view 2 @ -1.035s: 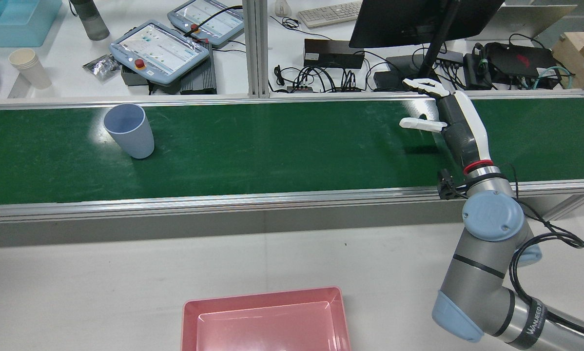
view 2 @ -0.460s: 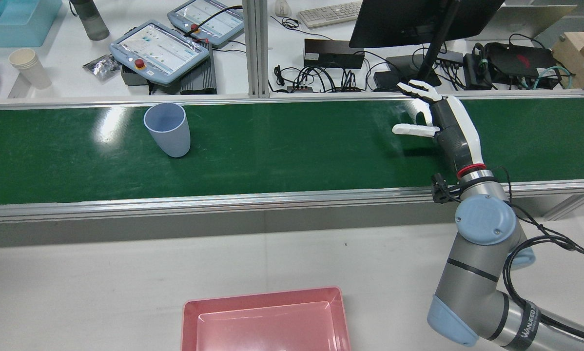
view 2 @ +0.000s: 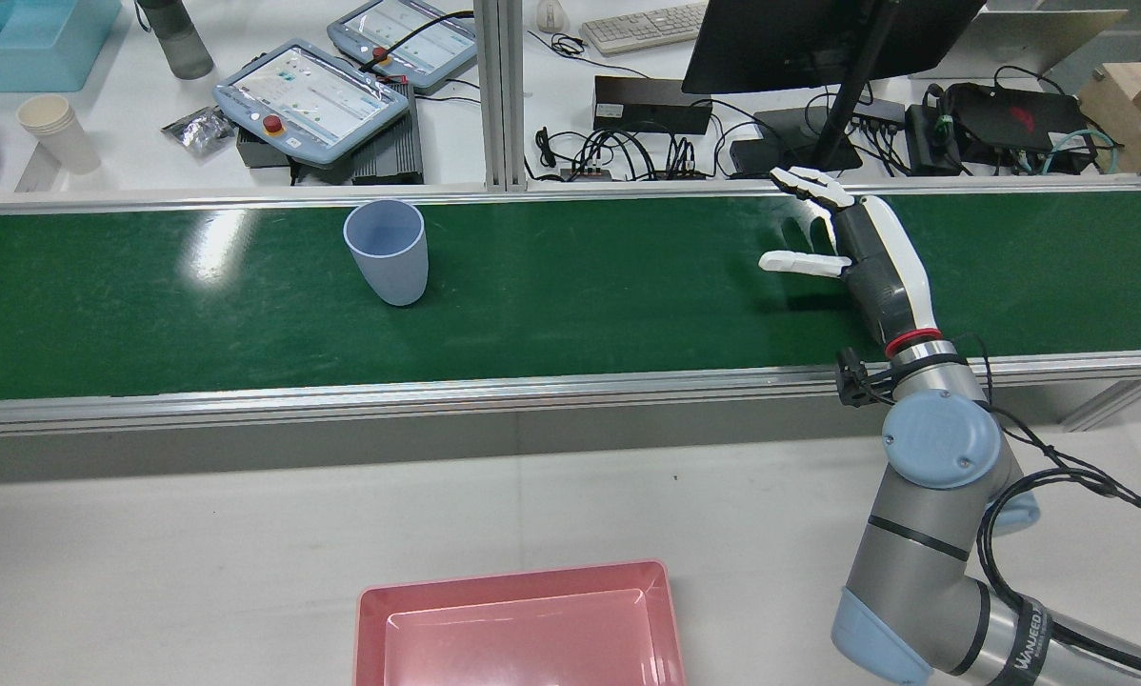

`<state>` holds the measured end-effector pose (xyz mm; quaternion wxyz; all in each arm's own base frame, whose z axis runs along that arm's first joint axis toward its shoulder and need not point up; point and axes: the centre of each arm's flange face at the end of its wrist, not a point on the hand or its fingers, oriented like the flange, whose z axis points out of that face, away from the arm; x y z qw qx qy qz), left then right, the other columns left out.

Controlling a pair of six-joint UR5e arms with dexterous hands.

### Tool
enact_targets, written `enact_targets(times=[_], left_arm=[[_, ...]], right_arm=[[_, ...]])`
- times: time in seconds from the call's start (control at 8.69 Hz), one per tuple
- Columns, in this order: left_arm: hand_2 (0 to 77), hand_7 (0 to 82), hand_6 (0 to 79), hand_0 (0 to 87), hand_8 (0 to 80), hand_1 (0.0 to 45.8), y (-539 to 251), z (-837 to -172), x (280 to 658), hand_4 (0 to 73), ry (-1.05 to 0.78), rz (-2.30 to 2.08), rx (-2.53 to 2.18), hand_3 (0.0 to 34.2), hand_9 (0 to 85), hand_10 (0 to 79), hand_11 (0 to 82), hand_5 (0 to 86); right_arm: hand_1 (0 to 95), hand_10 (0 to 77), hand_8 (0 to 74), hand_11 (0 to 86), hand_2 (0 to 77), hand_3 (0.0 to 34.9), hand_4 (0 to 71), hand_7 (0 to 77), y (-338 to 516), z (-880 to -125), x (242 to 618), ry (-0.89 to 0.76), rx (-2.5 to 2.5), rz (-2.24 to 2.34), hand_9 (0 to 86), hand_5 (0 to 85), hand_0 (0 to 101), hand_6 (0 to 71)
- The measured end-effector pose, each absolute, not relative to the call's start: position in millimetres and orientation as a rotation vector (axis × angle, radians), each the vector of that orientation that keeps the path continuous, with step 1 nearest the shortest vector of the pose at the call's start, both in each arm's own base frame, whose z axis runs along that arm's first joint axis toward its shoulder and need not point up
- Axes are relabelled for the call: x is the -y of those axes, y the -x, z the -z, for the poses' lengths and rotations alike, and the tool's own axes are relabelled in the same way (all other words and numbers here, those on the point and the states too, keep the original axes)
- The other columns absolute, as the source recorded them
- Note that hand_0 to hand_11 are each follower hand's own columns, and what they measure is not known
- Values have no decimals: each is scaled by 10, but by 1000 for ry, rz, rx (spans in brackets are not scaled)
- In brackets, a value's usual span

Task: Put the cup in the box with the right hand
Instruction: 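Hold the open right hand in the cup's path as it approaches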

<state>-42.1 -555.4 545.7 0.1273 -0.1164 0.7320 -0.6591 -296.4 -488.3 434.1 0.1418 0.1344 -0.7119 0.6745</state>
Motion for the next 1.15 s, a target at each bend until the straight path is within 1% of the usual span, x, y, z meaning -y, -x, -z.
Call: enact_targets(times=[0.46, 0.58, 1.04, 1.15], left_arm=[[11, 0, 5, 0, 0, 5, 418, -5456, 5554, 11, 339, 1917, -2130, 0, 0, 0, 0, 0], [11, 0, 5, 0, 0, 5, 417, -5455, 5554, 11, 340, 1917, -2130, 0, 0, 0, 0, 0], [11, 0, 5, 0, 0, 5, 423, -5455, 5554, 11, 338, 1918, -2131, 0, 0, 0, 0, 5], [11, 0, 5, 0, 0, 5, 422, -5456, 5554, 11, 339, 1918, -2131, 0, 0, 0, 0, 5]], right_arm=[[38, 5, 38, 5, 11, 0, 120, 240, 2972, -4312, 4881, -384, 2061, -1946, 109, 5, 386, 49], [38, 5, 38, 5, 11, 0, 136, 251, 2971, -4288, 4879, -381, 2068, -1946, 125, 5, 382, 49], [38, 0, 38, 5, 11, 0, 125, 251, 3026, -4168, 4894, -375, 2089, -1939, 125, 5, 381, 49], [38, 5, 38, 5, 11, 0, 142, 267, 3074, -4125, 4887, -372, 2092, -1931, 120, 5, 382, 49]])
